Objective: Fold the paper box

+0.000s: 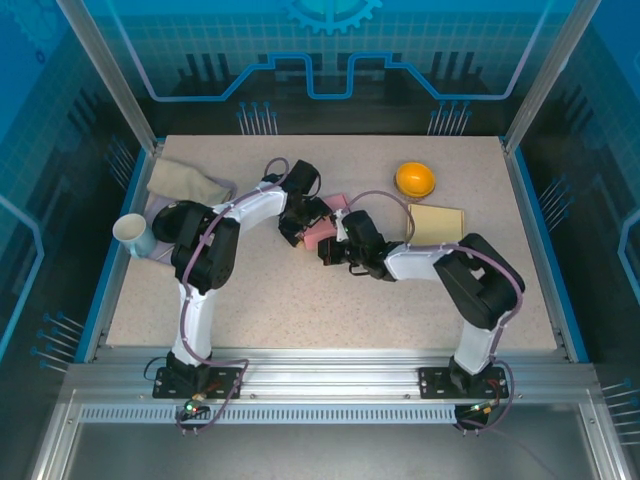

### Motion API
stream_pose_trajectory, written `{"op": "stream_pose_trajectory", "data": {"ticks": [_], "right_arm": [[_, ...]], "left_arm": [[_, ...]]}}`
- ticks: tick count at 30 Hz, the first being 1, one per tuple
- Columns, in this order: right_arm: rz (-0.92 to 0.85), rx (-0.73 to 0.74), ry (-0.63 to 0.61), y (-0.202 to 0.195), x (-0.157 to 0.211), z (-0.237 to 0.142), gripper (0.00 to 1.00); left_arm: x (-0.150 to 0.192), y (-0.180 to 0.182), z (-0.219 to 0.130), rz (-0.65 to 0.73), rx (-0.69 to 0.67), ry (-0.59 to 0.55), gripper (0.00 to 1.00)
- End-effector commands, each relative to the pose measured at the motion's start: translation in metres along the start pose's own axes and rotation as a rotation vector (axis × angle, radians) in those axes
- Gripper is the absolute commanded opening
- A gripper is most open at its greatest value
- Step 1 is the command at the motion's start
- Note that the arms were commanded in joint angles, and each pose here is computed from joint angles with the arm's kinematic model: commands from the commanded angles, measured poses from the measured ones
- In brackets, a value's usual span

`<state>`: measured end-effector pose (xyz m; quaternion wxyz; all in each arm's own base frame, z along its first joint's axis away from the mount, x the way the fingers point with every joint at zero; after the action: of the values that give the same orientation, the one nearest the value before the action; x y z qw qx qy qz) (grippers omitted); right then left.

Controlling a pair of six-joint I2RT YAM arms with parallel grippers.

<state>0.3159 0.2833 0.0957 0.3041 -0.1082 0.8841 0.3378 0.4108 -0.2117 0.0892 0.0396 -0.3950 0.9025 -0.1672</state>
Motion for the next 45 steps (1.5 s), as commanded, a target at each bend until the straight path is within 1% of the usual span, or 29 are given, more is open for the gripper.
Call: {"op": "stream_pose_trajectory", "data": {"ticks": [1,5,8,11,14,18,22,25,29,31,32,33,39,43,45], "right_arm": [[0.134,-0.073,-0.057,0.006,0.002,0.015,0.01],[0.215,-0.071,-0.111,-0.004,0.005,0.029,0.00],[0.267,-0.095,-0.132,-0.002,-0.002,0.045,0.00],[0.327,-0.086,-0.150,-0.002,-0.006,0.058,0.00],[0.388,-0.054,-0.185,-0.009,-0.009,0.065,0.00],[0.488,0.029,-0.161,-0.021,-0.013,0.071,0.01],[0.545,0.081,-0.158,-0.035,-0.014,0.057,0.01],[0.514,0.093,-0.136,-0.036,-0.019,0.035,0.01],[0.470,0.126,-0.104,-0.042,-0.018,0.006,0.02],[0.450,0.123,-0.089,-0.046,-0.018,-0.002,0.02],[0.445,0.117,-0.087,-0.047,-0.020,-0.004,0.02],[0.450,0.128,-0.064,-0.053,-0.010,-0.007,0.02],[0.408,0.144,-0.054,-0.064,-0.012,-0.010,0.02],[0.397,0.123,-0.080,-0.074,-0.019,-0.006,0.02],[0.386,0.132,-0.074,-0.077,-0.021,-0.005,0.02]], "left_arm": [[0.011,0.067,0.040,-0.037,-0.294,0.067,0.91],[0.012,0.066,0.041,-0.043,-0.286,0.075,0.91],[0.012,0.066,0.041,-0.048,-0.283,0.081,0.91],[0.015,0.065,0.042,-0.054,-0.274,0.095,0.91],[0.018,0.067,0.044,-0.066,-0.267,0.112,0.91],[0.021,0.068,0.046,-0.073,-0.256,0.130,0.91],[0.018,0.066,0.043,-0.061,-0.250,0.119,0.91],[0.011,0.063,0.036,-0.033,-0.256,0.083,0.91],[0.000,0.053,0.014,0.023,-0.243,0.002,0.92],[-0.003,0.046,0.004,0.048,-0.230,-0.026,0.92],[-0.005,0.041,0.000,0.062,-0.217,-0.035,0.92],[-0.005,0.036,-0.005,0.082,-0.204,-0.039,0.92],[-0.008,0.017,-0.028,0.176,-0.130,-0.072,0.93],[-0.005,0.009,-0.032,0.208,-0.086,-0.048,0.93],[-0.004,0.005,-0.035,0.224,-0.071,-0.037,0.93]]}}
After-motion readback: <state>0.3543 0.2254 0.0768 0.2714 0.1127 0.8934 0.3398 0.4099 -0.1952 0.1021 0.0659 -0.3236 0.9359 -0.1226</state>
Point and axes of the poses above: each hand's point on the last joint's axis, 136 mm out from that joint toward the fingers, its own z axis out along the fingers, its own y axis along the line the jaws close on, x = y × z, the point moved 6 cm from there along -z, back along the fingers, and after that the axes turned 4 degrees about -z, right-handed, at the moved point
